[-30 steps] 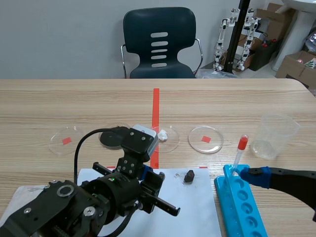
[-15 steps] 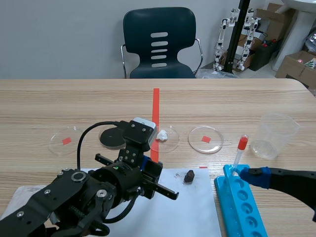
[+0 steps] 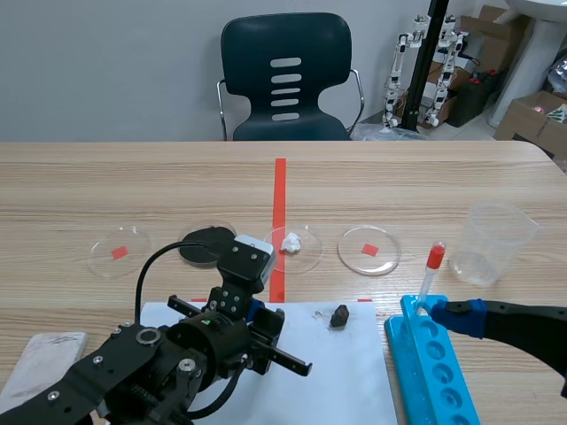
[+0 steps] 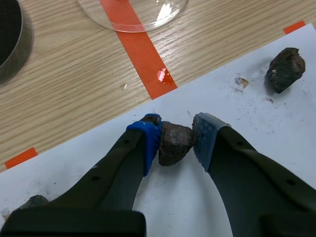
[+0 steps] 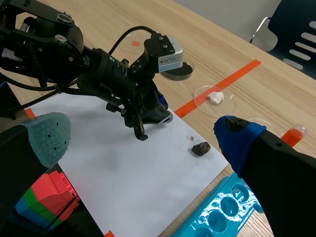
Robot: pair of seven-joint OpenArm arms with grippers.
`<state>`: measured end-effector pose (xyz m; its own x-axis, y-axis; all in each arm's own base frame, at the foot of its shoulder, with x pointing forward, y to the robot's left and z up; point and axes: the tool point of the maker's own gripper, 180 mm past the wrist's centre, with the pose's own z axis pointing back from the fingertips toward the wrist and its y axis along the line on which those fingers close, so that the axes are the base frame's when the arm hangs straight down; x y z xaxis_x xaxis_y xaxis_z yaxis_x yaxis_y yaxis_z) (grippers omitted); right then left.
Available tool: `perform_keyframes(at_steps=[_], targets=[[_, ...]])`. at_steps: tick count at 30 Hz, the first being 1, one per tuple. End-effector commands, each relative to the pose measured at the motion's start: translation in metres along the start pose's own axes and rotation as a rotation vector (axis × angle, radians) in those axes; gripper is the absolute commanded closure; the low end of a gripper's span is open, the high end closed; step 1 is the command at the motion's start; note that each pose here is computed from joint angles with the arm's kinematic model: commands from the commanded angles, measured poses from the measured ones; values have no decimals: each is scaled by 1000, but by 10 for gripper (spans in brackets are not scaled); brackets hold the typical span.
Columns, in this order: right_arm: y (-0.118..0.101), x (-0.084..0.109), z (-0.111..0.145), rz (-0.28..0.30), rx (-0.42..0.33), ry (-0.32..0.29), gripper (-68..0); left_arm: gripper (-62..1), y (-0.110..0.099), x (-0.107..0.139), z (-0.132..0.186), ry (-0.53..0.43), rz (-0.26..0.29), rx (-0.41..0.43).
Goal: Put the middle mineral back
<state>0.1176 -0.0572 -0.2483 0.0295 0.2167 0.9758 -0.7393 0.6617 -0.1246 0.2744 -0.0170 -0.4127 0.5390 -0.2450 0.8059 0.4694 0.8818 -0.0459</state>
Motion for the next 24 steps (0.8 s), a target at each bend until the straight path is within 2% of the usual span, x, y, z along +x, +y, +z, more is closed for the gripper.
perform_keyframes(at_steps=[1,12,16,21,24], targets=[[-4,12,-2,6,-14,-42,-606,-57,-2,16,0,-51,10,-4],[-4,12,-2,6,-14,-42,-606,-59,-2,16,0,-50,10,-4],[-4,12,-2,6,-14,-42,-606,-146,-2,16,0,-50,10,-4],[-4,12,-2,6,-14,-42,-606,-206,-2,16,0,-50,10,-4],[-4,12,-2,6,-14,-42,-606,-303,-2,16,0,-50,10,-4]])
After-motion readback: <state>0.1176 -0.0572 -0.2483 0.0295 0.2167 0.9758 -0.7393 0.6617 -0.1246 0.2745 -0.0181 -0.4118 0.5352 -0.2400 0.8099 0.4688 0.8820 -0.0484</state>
